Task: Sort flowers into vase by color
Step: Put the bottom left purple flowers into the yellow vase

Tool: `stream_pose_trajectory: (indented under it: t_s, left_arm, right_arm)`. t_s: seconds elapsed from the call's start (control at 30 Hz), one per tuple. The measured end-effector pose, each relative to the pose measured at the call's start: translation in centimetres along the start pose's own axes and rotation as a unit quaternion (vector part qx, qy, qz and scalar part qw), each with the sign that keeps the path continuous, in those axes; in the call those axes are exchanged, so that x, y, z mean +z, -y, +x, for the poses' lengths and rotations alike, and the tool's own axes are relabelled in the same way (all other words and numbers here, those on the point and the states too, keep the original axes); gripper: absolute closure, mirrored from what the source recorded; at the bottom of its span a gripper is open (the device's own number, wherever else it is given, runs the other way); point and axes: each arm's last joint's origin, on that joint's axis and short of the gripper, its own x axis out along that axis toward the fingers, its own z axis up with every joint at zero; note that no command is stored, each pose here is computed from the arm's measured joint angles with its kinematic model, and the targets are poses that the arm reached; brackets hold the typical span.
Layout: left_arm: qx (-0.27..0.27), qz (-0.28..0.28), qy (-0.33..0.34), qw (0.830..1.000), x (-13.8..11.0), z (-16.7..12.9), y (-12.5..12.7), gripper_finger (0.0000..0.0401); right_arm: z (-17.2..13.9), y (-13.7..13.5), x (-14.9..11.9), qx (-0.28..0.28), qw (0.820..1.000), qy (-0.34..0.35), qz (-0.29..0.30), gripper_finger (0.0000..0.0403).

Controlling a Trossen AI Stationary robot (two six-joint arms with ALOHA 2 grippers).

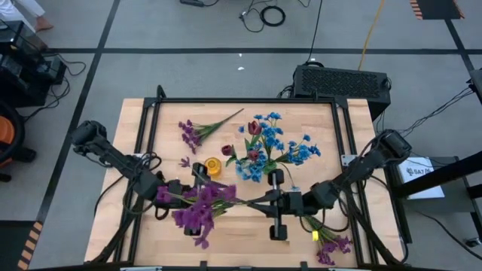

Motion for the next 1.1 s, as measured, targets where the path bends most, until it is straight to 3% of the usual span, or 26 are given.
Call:
stream_pose_trajectory:
  t_s: [0.2, 0.7, 0.83, 1.1]
  left_arm:
    - [0.004, -0.007, 0.019, 1.000, 0.2, 0.3, -0.7, 0.0076]
    - [-0.034, -0.013, 0.025, 0.999, 0.0, 0.5, -0.9, 0.0075]
    - [-0.036, -0.013, 0.025, 0.999, 0.0, 0.5, -0.9, 0.0095]
    - [-0.045, -0.012, 0.027, 0.999, 0.0, 0.5, -0.8, 0.0176]
  right_arm:
    - [1.1, -0.2, -1.0, -0.006, 1.000, -0.005, -0.002, 0.0399]
    - [1.6, 0.2, -1.6, -0.012, 1.000, -0.024, -0.013, 0.0399]
    - [1.6, 0.2, -1.6, -0.012, 1.000, -0.025, -0.013, 0.0399]
    - [1.9, 0.7, -1.9, -0.019, 0.999, -0.034, -0.006, 0.0399]
